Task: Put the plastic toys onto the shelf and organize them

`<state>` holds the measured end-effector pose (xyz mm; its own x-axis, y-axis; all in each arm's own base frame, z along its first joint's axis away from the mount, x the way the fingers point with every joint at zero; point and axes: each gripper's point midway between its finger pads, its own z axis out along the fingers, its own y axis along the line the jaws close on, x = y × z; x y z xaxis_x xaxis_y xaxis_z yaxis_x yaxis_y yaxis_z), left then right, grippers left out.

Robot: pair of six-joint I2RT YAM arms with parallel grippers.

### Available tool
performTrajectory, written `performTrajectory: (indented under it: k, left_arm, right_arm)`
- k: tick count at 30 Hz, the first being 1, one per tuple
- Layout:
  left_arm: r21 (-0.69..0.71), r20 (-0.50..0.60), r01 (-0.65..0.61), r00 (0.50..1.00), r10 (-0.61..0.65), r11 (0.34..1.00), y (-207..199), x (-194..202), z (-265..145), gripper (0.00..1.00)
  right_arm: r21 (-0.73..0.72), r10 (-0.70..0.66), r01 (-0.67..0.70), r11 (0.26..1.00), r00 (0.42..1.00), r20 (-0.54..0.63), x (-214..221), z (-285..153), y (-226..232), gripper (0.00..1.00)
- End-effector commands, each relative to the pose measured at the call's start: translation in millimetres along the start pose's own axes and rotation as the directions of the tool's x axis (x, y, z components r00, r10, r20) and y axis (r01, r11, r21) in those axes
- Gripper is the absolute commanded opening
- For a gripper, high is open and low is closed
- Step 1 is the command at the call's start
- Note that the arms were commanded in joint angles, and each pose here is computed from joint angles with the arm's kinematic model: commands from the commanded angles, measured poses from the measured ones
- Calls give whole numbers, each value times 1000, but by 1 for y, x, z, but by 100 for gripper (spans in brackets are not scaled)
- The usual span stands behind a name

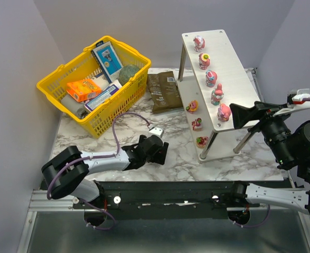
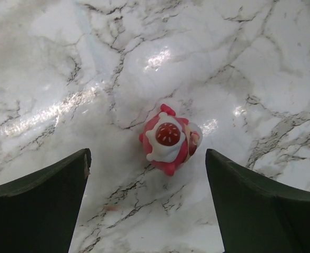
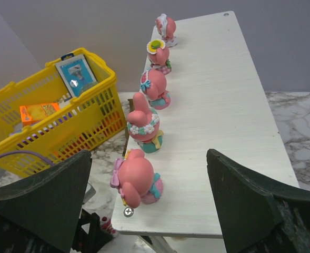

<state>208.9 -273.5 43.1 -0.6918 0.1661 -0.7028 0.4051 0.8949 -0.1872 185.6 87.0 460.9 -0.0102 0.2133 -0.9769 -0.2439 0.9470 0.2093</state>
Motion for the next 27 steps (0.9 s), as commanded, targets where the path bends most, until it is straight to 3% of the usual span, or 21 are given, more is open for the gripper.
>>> performTrajectory:
  k: [1,10,16,27]
  left_arm:
    - [-69,30,30,999,-28,997,13,5,7,94]
    - [-138,37,5,999,0,990,32,13,4,82]
    - [-206,27,13,1000,-8,978,48,20,-2,58]
    - [-261,32,55,998,-48,964,59,23,-2,50]
  right_arm:
    - [11,8,-8,1000,1000,-8,-1,-2,-3,97]
    - [13,4,-4,1000,1000,-4,-4,-1,-3,97]
    - [18,3,-3,1000,1000,-2,-6,-2,-4,97]
    - [17,-6,6,1000,1000,-7,-3,0,-2,97]
